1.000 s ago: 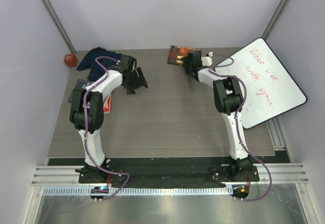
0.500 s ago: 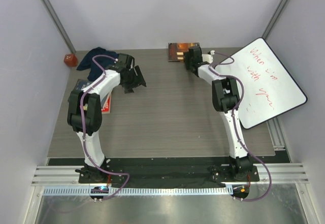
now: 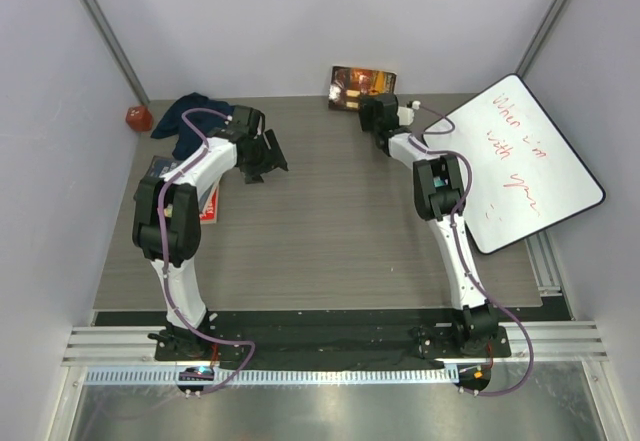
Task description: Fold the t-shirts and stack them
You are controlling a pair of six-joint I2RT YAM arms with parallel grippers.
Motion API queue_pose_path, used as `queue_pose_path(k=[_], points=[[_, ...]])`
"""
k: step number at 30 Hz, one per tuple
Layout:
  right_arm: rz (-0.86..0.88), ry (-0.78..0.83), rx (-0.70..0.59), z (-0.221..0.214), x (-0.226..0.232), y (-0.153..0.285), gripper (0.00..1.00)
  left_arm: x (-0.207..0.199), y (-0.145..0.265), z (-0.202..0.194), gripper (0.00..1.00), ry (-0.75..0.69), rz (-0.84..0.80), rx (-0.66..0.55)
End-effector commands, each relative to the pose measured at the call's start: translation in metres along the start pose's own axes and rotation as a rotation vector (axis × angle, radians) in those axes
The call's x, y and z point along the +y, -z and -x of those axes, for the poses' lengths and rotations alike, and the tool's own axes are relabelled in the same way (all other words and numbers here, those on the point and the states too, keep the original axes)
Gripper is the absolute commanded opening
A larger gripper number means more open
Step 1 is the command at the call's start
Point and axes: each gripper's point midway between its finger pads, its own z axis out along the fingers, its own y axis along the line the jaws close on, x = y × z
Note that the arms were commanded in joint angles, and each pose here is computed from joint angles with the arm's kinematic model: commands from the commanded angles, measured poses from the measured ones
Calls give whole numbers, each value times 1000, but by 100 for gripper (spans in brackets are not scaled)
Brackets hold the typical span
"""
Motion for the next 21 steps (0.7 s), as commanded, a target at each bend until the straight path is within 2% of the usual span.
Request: queue_pose_path(k=[1, 3, 5, 6, 7, 12, 14, 16, 17, 20, 21], points=[[-110, 44, -7, 16, -49, 4, 60, 3, 2, 0, 74, -16, 2, 0], [-92, 73, -76, 34, -31, 13, 61, 4, 1, -1, 74, -17, 6, 5], [-98, 85, -109, 48, -32, 12, 61, 5, 1, -1, 74, -16, 3, 1], [-110, 99, -97, 50, -41, 7, 62, 5, 1, -2, 73, -16, 3, 3], [-79, 89, -90, 56, -28, 1, 62, 4, 1, -2, 74, -12, -1, 3], [-63, 110, -50, 50, -30, -12, 64, 2, 0, -3, 73, -7, -12, 9], [-54, 100, -49, 50, -31, -14, 60, 3, 0, -2, 73, -9, -7, 5], [-51, 99, -35, 47, -33, -14, 49, 3, 1, -2, 73, -9, -5, 3], [-48, 107, -33, 47, -33, -14, 31, 3, 1, -2, 73, -9, -2, 1], [-55, 109, -9, 42, -37, -11, 1, 3, 0, -3, 73, -7, -6, 6], [-60, 110, -1, 41, -40, -10, 1, 4, -1, -4, 73, -7, -5, 11]])
